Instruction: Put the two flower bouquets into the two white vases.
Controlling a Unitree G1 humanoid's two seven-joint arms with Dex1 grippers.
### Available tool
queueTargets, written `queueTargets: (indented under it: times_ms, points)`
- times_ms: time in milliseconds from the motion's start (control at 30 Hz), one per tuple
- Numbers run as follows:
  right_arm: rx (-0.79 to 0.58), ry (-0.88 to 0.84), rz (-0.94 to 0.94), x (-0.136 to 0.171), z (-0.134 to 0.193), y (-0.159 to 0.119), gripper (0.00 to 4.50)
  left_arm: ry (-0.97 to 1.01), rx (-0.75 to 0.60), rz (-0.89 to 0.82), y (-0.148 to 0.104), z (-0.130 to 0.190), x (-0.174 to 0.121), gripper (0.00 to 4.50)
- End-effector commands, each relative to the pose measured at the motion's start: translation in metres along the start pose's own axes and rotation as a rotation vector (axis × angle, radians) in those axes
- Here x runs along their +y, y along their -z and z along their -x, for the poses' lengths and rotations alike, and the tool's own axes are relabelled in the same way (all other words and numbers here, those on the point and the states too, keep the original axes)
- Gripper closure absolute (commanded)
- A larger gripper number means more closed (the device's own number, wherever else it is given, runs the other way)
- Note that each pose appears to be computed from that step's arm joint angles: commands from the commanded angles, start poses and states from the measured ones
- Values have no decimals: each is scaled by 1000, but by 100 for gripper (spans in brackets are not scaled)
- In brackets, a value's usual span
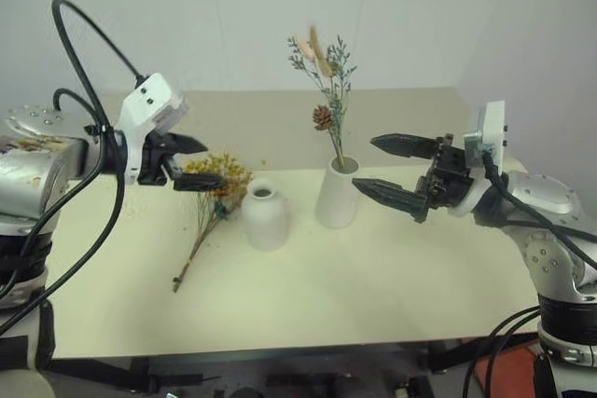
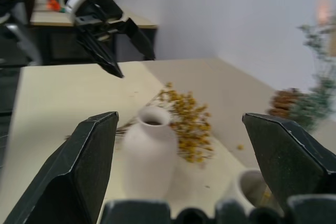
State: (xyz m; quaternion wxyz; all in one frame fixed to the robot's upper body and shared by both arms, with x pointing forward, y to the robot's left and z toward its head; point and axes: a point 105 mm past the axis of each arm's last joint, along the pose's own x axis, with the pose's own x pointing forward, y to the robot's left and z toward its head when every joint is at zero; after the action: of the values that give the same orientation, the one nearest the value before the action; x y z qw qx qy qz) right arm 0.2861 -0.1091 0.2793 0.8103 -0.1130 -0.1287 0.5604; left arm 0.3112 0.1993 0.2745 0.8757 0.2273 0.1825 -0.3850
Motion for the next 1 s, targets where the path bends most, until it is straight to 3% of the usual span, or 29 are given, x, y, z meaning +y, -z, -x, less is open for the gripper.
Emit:
queueTargets:
  times_ms: [33, 267, 600, 1000]
  points:
    - [-8, -58, 17, 4, -4, -8, 7, -100, 13, 18, -1, 22, 6, 0]
    - [35, -56, 23, -4, -23, -3, 7, -186, 175, 348, 29, 22, 19, 0]
    - [70, -109, 60, -1, -29, -5, 7, -161, 450, 406, 61, -5, 11, 0]
    - [61, -106, 65, -2, -19, -16, 7, -91, 565, 397, 81, -59, 4, 0]
